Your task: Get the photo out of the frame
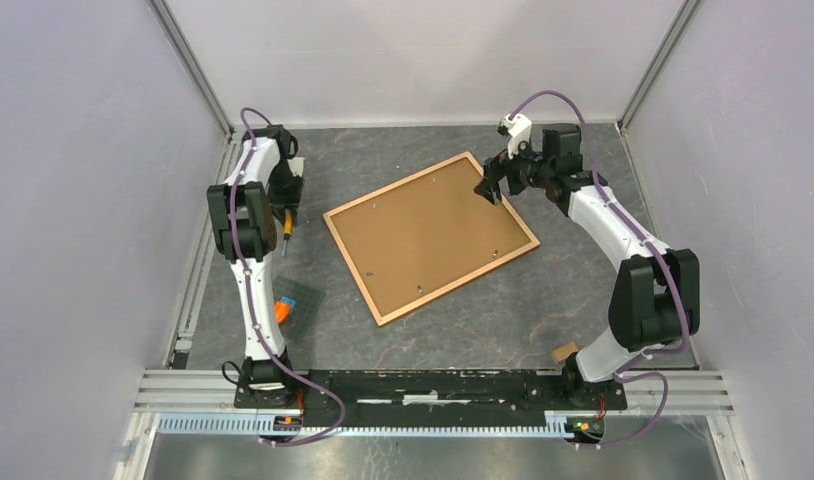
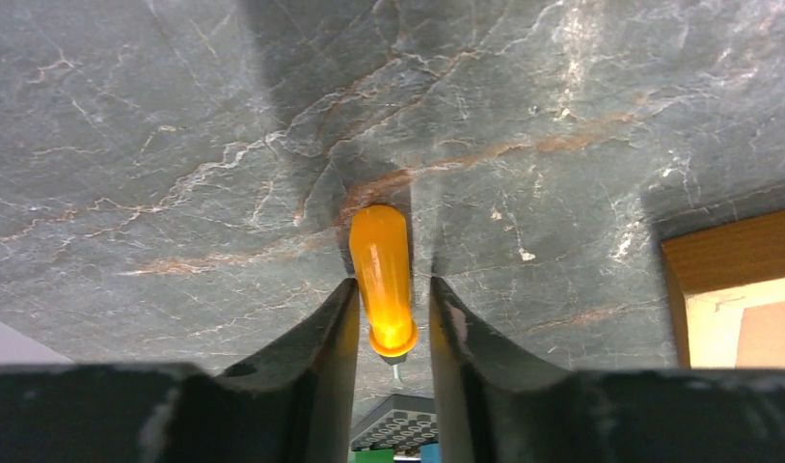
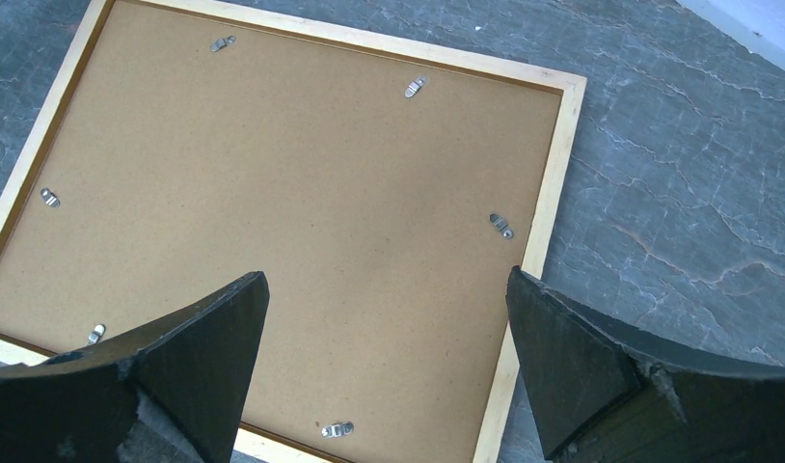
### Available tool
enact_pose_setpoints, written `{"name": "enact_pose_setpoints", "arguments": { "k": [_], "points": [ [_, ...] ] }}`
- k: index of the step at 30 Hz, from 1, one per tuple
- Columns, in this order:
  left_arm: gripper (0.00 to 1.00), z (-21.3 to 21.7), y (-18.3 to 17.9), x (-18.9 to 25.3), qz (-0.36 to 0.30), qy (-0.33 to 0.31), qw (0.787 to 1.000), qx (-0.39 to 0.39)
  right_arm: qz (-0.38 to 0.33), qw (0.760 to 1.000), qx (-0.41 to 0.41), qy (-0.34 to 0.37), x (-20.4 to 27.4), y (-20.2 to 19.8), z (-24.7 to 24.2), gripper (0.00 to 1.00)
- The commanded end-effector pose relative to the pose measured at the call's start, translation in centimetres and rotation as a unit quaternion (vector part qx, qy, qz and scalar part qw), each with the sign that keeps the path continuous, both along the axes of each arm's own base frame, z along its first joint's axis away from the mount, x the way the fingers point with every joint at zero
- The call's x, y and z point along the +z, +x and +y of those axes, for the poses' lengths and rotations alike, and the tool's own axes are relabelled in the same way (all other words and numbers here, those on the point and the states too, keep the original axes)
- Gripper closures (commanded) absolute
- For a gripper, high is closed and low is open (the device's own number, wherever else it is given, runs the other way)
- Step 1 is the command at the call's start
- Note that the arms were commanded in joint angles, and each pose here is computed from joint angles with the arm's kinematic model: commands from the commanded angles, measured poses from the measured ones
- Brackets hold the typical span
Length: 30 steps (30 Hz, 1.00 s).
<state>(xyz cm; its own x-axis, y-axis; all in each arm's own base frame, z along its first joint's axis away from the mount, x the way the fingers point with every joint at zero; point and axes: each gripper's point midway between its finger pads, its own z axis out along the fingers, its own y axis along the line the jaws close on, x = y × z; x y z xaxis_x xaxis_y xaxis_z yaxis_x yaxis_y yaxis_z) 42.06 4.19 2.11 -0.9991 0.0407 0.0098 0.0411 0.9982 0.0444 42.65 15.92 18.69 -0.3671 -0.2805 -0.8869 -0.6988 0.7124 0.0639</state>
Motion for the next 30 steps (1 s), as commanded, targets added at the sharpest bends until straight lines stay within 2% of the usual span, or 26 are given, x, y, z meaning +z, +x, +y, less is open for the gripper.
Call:
{"name": "enact_pose_setpoints", "arguments": {
  "k": [1, 11, 17, 18, 20, 23, 25, 27, 30],
  "points": [
    [0.58, 0.1, 0.8, 0.4, -0.012, 0.005, 1.000, -0.018, -0.030, 1.000, -0.007, 0.001, 1.7, 0.3, -0.4, 0.02],
    [0.48, -0.6, 1.2, 2.1, -0.039, -0.015, 0.999, -0.018, -0.031, 0.999, -0.001, 0.005, 1.9, 0.4, -0.3, 0.02],
    [0.31, -0.2, 2.1, 5.3, -0.080, -0.003, 0.996, -0.027, -0.043, 0.999, 0.003, -0.001, 2.7, 0.7, -0.4, 0.02],
    [0.23, -0.1, 2.5, 6.4, -0.095, 0.000, 0.995, -0.032, -0.048, 0.999, 0.002, -0.003, 3.0, 0.8, -0.5, 0.02],
    [0.02, -0.3, 3.4, 9.3, -0.139, -0.004, 0.989, -0.050, -0.058, 0.998, 0.000, -0.009, 3.6, 0.9, -0.8, 0.02],
    [0.00, -2.4, 4.3, 14.5, -0.229, -0.050, 0.967, -0.104, -0.077, 0.997, -0.001, -0.019, 4.3, 0.9, -1.3, 0.02],
    [0.00, -4.3, 4.4, 17.8, -0.291, -0.075, 0.943, -0.144, -0.090, 0.996, -0.002, -0.027, 4.6, 0.7, -1.6, 0.02],
    [0.00, -6.7, 3.7, 20.3, -0.334, -0.111, 0.919, -0.179, -0.102, 0.994, -0.014, -0.029, 5.2, 0.5, -2.1, 0.02],
    [0.00, -10.8, 1.5, 22.8, -0.359, -0.197, 0.883, -0.230, -0.114, 0.992, -0.050, -0.024, 5.8, 0.3, -3.3, 0.02]
  ]
}}
